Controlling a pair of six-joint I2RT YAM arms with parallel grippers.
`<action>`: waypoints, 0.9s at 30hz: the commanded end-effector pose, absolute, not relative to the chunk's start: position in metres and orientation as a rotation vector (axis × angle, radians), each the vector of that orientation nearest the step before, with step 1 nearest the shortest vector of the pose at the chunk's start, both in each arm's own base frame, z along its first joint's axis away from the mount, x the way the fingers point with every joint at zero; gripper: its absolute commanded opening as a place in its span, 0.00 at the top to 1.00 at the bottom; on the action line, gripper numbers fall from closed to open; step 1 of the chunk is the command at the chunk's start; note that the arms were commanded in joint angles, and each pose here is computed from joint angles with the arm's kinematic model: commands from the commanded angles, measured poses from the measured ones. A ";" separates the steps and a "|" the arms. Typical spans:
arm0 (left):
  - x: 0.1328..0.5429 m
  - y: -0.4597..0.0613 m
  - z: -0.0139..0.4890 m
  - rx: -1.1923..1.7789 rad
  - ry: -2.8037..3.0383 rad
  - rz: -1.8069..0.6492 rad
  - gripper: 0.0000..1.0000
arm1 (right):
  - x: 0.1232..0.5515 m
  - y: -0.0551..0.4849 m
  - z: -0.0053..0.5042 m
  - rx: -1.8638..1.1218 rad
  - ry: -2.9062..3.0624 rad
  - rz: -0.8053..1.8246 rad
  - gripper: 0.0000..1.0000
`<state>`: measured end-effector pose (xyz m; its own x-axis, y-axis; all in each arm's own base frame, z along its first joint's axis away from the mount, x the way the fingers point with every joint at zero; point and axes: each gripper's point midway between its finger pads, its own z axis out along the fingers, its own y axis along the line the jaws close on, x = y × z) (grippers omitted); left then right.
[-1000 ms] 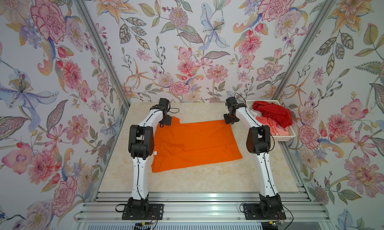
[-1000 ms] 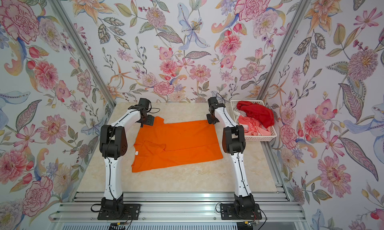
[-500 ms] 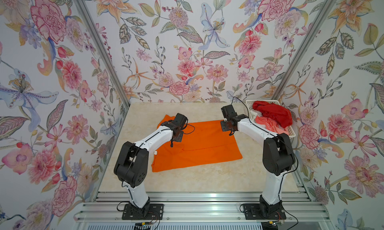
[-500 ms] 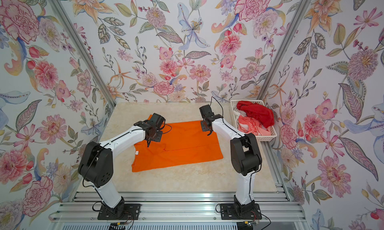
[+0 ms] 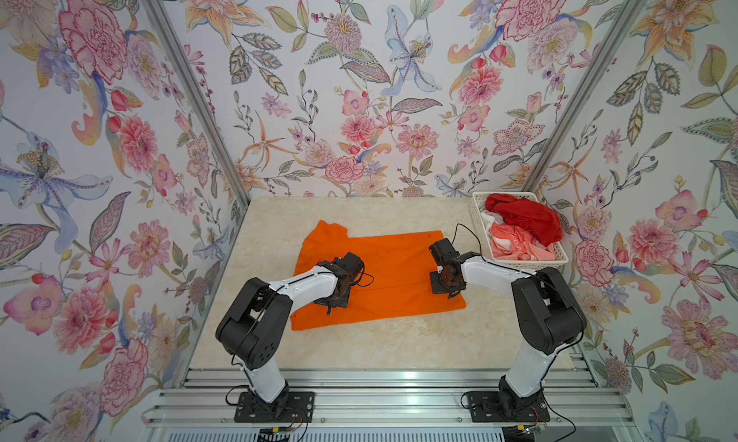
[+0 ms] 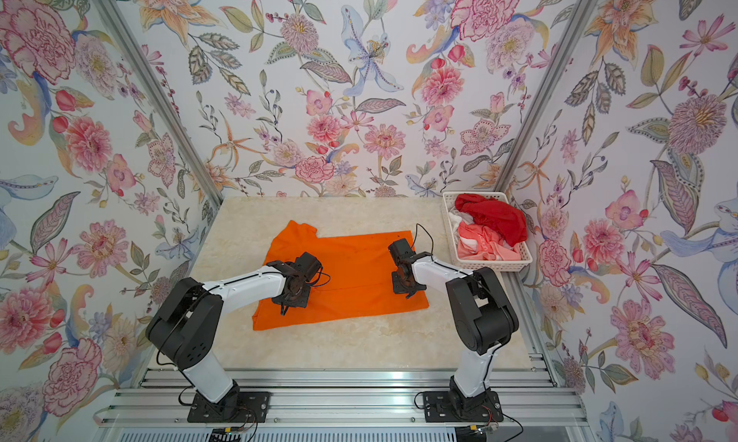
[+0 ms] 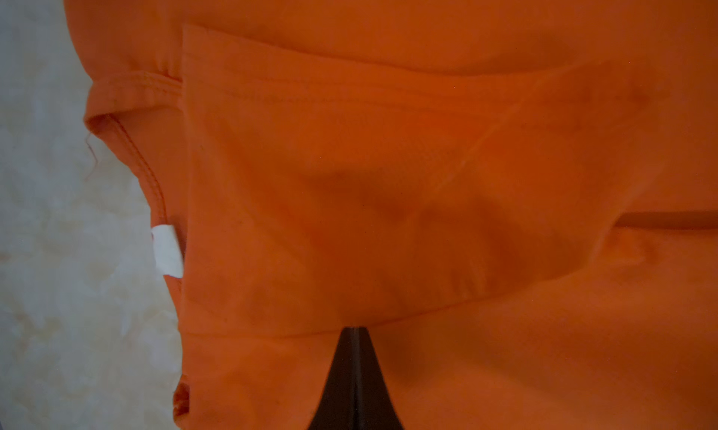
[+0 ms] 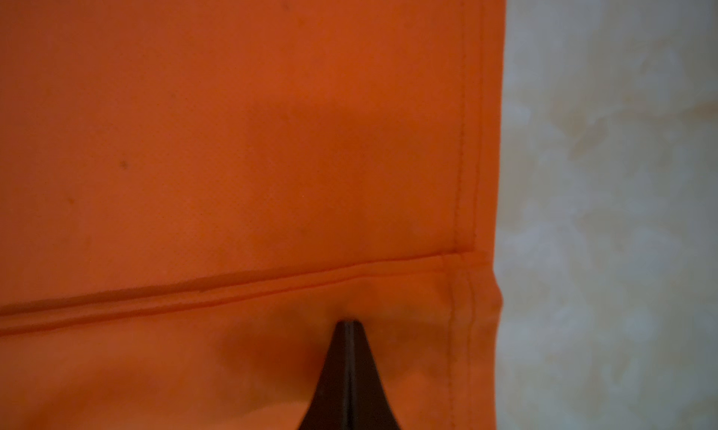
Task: Fold and stack t-shirts
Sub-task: Move the T-shirt to the center of the board.
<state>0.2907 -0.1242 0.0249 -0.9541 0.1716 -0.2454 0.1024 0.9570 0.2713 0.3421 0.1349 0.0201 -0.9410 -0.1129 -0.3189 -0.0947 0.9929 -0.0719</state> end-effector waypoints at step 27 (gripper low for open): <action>0.313 -0.140 0.227 0.243 2.333 0.503 0.20 | 0.344 0.138 0.167 -0.277 2.599 -0.090 0.39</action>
